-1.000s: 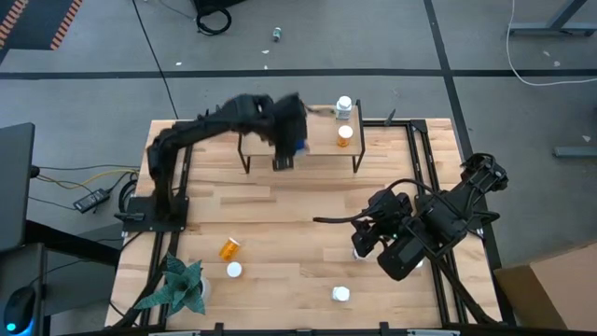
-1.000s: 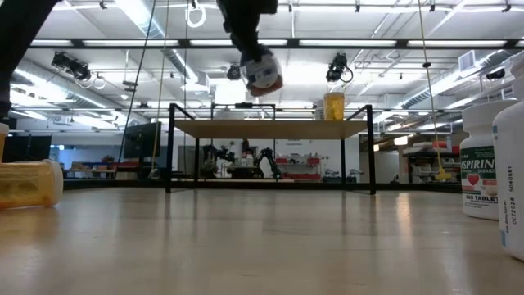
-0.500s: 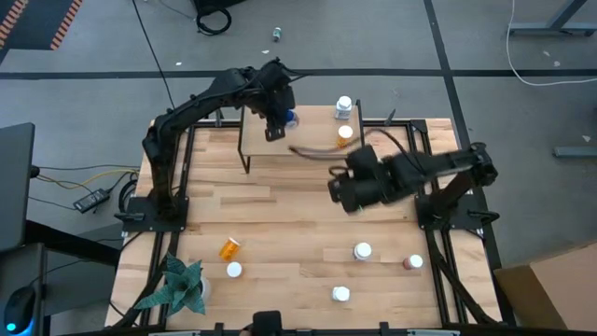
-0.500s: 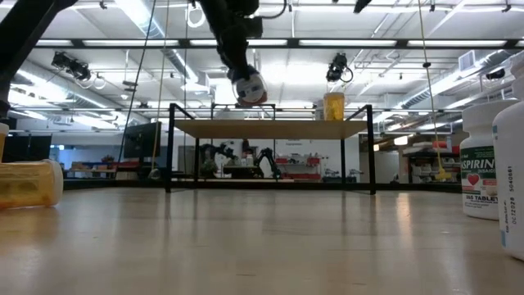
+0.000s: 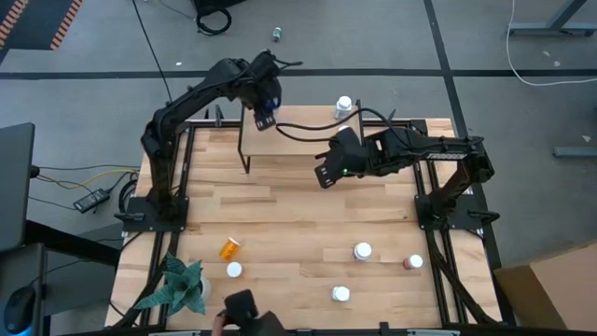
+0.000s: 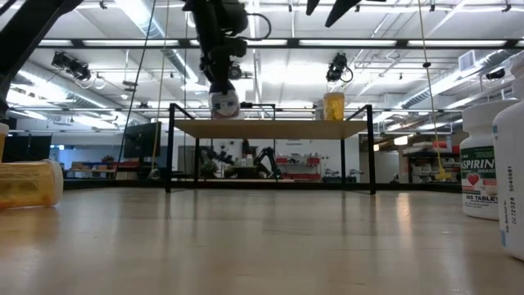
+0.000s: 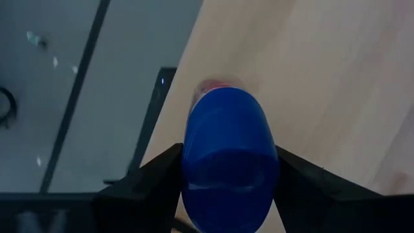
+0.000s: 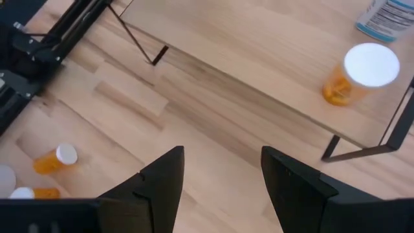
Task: Pick and place medicine bottles onto shelf by color
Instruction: Put the transparent pill bottle on the shelf
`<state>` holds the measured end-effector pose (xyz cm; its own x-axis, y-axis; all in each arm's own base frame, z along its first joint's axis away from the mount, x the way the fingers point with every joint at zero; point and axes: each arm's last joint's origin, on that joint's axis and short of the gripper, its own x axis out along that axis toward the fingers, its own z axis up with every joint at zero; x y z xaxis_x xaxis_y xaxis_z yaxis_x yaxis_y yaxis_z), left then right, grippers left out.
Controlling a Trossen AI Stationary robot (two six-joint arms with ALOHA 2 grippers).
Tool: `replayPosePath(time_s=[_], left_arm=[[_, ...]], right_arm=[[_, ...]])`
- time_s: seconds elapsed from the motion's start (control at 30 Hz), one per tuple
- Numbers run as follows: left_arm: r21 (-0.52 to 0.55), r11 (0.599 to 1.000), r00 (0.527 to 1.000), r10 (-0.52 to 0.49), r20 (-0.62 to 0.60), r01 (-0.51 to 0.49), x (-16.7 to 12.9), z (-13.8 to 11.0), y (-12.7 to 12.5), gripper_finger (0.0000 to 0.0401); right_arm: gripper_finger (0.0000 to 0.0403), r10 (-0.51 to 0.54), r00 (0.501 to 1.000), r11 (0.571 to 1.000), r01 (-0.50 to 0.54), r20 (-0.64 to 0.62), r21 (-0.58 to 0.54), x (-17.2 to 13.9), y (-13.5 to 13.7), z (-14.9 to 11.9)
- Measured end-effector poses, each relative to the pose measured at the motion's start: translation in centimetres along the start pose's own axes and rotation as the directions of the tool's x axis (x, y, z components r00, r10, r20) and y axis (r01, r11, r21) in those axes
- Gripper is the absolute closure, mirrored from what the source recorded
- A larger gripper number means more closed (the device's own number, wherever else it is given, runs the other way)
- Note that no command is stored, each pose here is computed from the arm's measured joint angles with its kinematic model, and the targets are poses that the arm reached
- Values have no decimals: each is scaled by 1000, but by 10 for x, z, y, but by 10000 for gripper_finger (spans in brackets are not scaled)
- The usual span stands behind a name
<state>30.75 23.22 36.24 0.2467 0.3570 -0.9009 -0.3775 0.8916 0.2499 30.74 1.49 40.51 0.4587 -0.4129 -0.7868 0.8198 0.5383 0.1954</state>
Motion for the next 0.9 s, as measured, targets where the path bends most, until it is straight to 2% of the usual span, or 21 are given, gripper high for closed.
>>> replayPosePath(time_s=[0.23, 0.47, 0.73, 0.9], left_arm=[[-115, 993, 999, 5, -47, -11, 3, -11, 20, 195], [-181, 983, 994, -4, -109, -16, 7, -21, 33, 183], [-205, 979, 993, -22, -113, -1, 9, -22, 34, 191], [-208, 977, 995, -52, -86, 33, 9, -20, 34, 182]], right_arm=[[189, 0, 1000, 999, 0, 0, -36, 0, 0, 0], [189, 0, 1000, 998, -1, -1, -58, 0, 0, 0], [189, 8, 1000, 998, -7, 4, -62, 0, 1, 0], [189, 8, 1000, 998, -8, 4, -62, 0, 1, 0]])
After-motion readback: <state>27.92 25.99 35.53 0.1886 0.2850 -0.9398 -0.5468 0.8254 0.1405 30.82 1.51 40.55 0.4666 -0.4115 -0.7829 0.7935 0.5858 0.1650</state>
